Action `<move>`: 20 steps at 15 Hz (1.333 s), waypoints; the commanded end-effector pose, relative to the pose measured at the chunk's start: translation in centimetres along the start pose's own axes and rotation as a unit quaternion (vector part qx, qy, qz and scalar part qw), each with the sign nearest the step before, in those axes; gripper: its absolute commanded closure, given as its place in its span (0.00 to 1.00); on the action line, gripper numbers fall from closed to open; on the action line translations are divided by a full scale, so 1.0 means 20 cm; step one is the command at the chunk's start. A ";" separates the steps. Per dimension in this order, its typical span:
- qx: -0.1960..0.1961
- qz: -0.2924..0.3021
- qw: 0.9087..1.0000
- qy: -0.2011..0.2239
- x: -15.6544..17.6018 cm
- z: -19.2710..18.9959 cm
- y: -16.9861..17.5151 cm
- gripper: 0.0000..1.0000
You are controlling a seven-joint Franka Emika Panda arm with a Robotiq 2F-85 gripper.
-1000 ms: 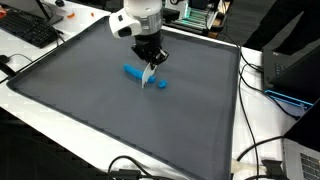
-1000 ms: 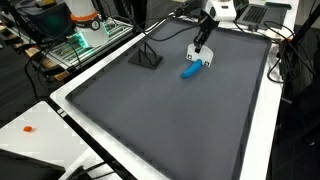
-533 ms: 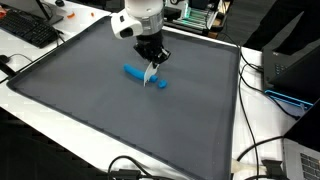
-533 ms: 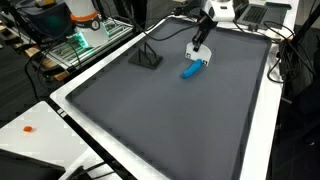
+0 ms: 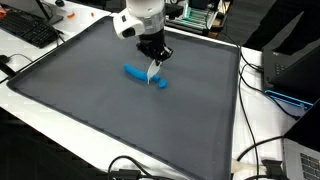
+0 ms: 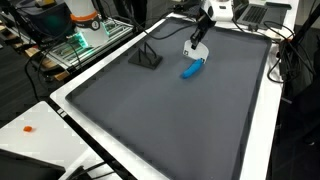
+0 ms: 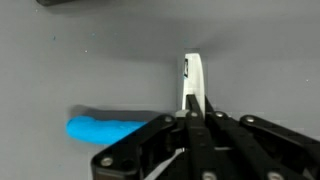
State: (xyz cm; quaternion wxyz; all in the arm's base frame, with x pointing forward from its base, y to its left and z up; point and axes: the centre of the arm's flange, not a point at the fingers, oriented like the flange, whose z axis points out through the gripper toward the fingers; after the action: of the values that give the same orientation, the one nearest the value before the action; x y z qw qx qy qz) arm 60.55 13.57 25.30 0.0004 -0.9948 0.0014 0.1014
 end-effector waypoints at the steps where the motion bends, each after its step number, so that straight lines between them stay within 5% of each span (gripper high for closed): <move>1: 0.010 -0.004 1.000 -0.008 -0.02 -0.05 0.02 0.99; 9: -0.005 0.006 1.000 0.023 0.04 -0.18 0.12 0.99; 20: -0.014 0.013 1.000 0.024 0.08 -0.12 0.22 0.99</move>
State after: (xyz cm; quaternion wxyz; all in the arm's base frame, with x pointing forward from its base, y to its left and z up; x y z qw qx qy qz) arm 62.50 9.72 27.90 -0.0070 -0.9969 0.0205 0.0752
